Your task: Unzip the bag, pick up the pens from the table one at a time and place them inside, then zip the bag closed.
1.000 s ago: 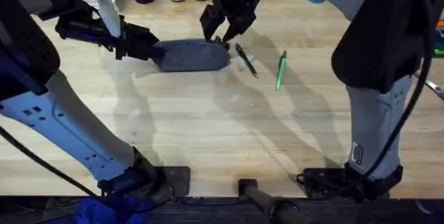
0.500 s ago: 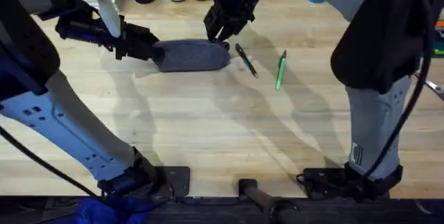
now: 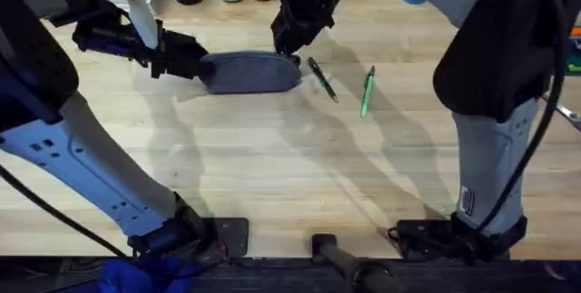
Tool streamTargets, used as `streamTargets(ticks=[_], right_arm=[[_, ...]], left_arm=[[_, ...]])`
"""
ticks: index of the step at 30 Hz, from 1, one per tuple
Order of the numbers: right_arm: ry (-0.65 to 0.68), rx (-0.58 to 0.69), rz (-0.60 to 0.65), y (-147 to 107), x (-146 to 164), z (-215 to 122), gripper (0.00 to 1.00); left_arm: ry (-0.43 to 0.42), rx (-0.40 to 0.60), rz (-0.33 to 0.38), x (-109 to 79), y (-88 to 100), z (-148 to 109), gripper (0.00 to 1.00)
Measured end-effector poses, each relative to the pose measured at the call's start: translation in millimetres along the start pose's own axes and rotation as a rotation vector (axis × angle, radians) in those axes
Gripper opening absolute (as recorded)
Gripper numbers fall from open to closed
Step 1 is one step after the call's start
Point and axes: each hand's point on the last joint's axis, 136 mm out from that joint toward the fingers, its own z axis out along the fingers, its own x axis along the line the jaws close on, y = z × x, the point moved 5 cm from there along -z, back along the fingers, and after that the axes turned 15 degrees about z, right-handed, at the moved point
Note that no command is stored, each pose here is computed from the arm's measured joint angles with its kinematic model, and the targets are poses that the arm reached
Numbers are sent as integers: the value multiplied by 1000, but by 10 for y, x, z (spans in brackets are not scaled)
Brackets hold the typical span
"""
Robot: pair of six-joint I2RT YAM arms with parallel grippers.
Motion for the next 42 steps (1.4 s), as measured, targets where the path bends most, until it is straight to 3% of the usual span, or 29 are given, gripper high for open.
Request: streamTargets(ticks=[30,42], right_arm=[[-25,-15,-7,1,43,-138,31],[-9,-47,-82,-1,223,-66,31]], left_arm=[[2,0,3,5,-2,-1,42],[2,0,3,5,-2,-1,42]])
